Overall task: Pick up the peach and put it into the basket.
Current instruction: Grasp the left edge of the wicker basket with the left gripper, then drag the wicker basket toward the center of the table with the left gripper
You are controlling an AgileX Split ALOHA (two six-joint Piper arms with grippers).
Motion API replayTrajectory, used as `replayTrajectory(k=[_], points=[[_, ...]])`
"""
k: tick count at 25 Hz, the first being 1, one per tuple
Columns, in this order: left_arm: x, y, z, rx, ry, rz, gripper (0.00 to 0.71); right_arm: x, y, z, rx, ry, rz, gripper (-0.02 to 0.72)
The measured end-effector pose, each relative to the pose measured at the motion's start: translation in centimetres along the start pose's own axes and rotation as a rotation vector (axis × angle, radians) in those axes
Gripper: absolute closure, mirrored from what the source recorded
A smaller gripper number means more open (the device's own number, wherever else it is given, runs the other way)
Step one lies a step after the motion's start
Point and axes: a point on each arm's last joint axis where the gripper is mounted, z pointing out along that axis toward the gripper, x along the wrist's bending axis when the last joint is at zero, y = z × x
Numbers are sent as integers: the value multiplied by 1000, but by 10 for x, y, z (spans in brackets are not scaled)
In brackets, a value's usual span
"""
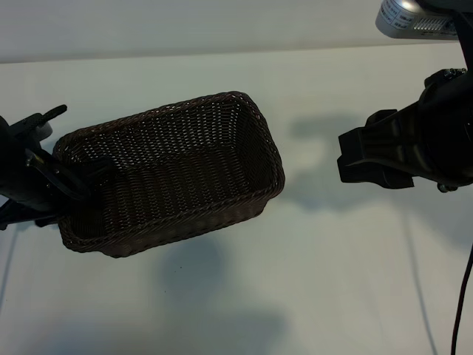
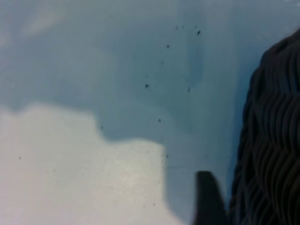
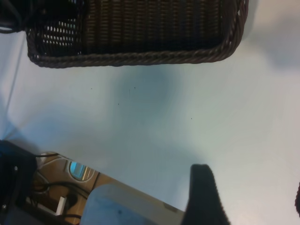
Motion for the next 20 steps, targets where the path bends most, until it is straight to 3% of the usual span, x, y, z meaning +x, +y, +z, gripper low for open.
replayTrajectory(k=[2,3,13,20], points=[[0,0,0,0,-3,5,572,0,0,0,0,0,0,238],[-1,0,0,2,-6,1,584,0,0,0,0,0,0,238],[-5,1,-19,-44,-58,-4,596,0,0,0,1,-1,0,238],[-14,0,-43,-98,-178,27,596,0,0,0,1,-1,0,238]])
